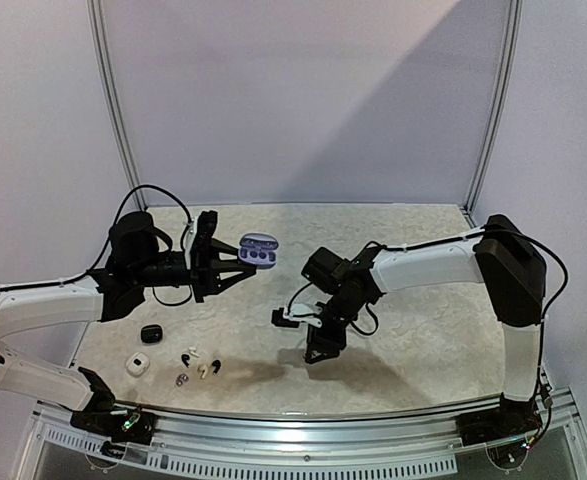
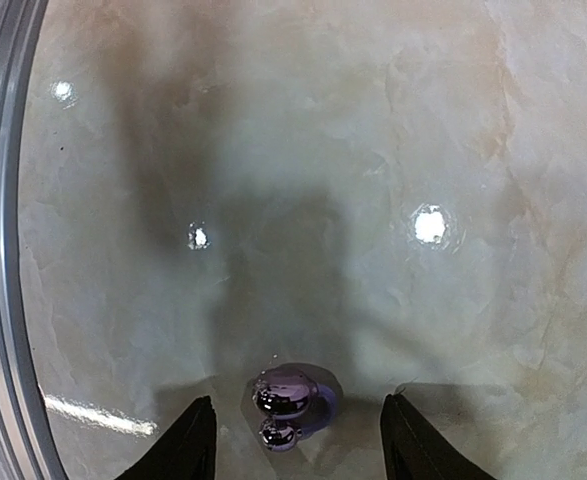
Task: Insert the wireless bluetooth earbuds into the charging case
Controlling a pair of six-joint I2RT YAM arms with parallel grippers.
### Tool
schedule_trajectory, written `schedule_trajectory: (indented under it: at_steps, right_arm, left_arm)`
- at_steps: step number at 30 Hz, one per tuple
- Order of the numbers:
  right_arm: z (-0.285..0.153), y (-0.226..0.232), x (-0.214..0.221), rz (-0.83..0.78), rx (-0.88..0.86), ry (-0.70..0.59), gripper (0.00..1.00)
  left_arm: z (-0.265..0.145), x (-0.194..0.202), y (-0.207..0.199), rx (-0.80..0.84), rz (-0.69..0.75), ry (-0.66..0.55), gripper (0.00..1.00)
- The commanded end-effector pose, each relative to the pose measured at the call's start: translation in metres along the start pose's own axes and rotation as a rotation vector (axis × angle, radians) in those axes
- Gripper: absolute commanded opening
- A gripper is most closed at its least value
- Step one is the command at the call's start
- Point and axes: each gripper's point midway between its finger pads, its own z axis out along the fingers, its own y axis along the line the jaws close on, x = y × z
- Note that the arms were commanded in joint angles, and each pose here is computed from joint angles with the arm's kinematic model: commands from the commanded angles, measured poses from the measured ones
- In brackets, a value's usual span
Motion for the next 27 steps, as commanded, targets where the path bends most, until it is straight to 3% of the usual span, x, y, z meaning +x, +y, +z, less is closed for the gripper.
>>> schedule_trajectory:
  at_steps: [1, 5, 9, 11, 27]
  right_arm:
    - [-0.004, 0.008, -0.011, -0.030, -0.033, -0.039, 0.57]
    - [-0.022, 0.002, -0.018, -0.025, -0.043, -0.086, 0.55]
    - [-0.030, -0.018, -0.021, -0.020, 0.020, -0.108, 0.38]
    - [-0.028, -0.019, -0.023, -0.033, 0.016, -0.108, 0.34]
    - [0.001, -0.021, -0.001, -0.022, -0.028, -0.026, 0.30]
  left_arm:
    - [0.001, -0.003, -0.005, 0.015, 0.012, -0.004, 0.00]
    - [0.001, -0.002, -0.006, 0.017, 0.010, -0.002, 0.00]
    - [0.001, -0.003, -0.006, 0.017, 0.015, -0.003, 0.00]
    - [0.000, -0.002, -0.006, 0.015, 0.014, 0.000, 0.00]
    - [-0.001, 0.000, -0.006, 0.009, 0.026, 0.005, 0.00]
